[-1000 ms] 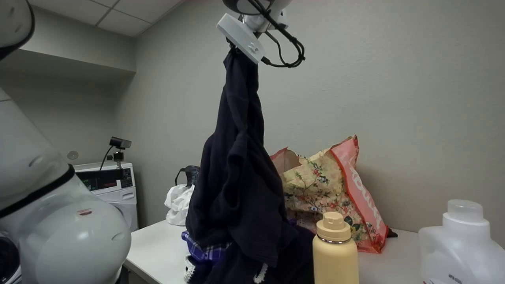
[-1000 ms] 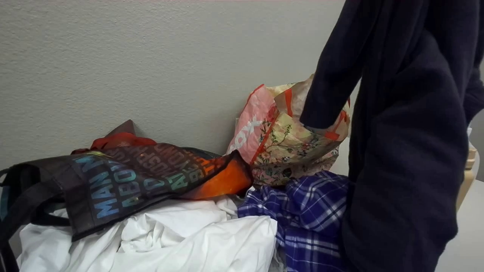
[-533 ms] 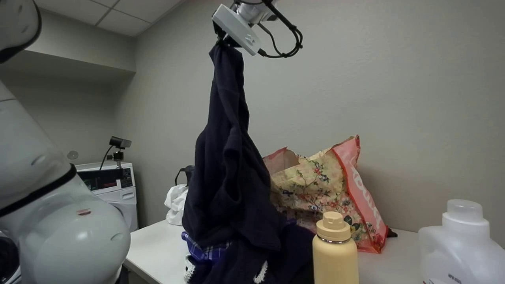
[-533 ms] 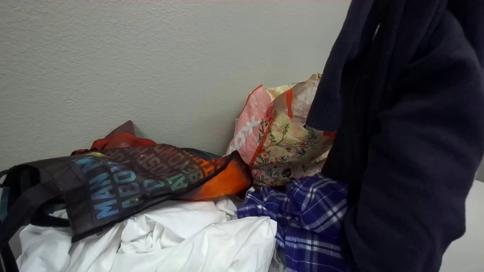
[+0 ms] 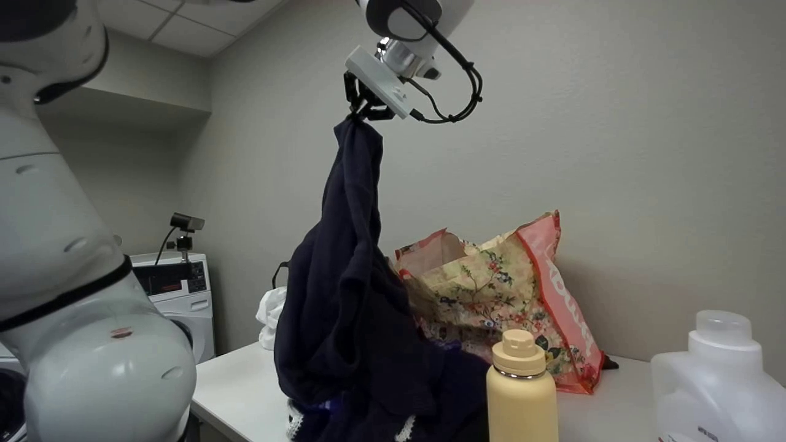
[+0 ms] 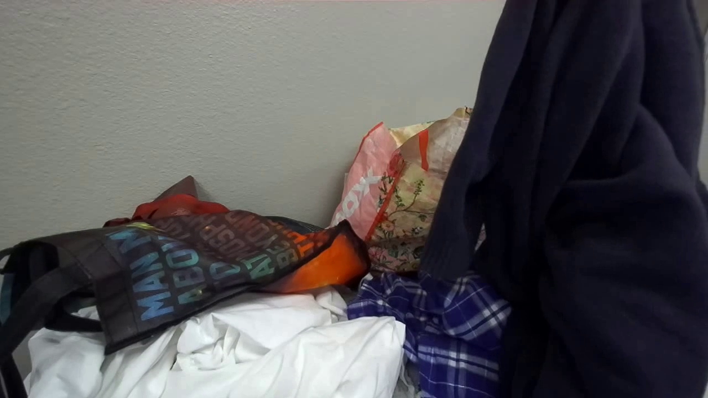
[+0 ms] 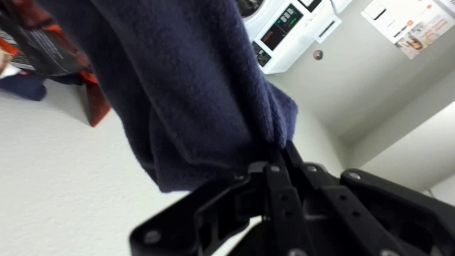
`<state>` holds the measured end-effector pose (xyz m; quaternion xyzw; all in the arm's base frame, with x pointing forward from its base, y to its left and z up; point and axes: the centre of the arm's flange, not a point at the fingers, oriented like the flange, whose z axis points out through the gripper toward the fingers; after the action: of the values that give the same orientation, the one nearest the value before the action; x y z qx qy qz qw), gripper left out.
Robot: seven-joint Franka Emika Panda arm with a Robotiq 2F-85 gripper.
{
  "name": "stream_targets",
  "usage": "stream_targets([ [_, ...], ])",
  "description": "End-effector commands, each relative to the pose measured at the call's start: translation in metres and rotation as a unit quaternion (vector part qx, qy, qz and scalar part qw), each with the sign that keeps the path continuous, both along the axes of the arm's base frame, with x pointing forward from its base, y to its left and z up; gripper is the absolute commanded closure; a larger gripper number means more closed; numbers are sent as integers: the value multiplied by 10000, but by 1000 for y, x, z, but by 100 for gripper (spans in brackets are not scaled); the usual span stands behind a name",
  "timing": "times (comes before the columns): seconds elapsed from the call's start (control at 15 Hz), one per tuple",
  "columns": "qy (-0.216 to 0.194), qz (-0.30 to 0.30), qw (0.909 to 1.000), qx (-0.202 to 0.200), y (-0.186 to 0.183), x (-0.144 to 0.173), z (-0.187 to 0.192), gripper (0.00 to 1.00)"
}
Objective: Unpack the bag
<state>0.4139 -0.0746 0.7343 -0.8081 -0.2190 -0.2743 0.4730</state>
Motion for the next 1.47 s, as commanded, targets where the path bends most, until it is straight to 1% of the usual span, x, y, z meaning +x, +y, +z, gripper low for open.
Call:
stream_targets([
  [0.0,337,-610,9946,-769,13,3,-17,97],
  [0.13,600,-854,9867,-1250,19,5,-35,97],
  [0.27,931,-1033,9758,-1689,23,10,-59,97],
  [0.47,1461,-1149,9581,-2179,21,14,-99,97],
  [0.53,1642,-1156,9525,-2290,19,15,-112,97],
  [0.67,2019,-1229,9384,-2522,12,13,-141,97],
  [0.87,2494,-1413,9187,-2717,4,14,-178,97],
  [1.07,2709,-1828,8982,-2939,1,20,-203,96],
  [1.13,2767,-2015,8920,-2953,0,24,-208,69],
  [1.2,2802,-2110,8886,-2955,0,26,-212,67],
  [1.27,2828,-2164,8867,-2950,1,29,-215,62],
  [1.33,2864,-2189,8848,-2952,4,31,-218,53],
  [1.4,2887,-2204,8837,-2952,6,33,-220,46],
])
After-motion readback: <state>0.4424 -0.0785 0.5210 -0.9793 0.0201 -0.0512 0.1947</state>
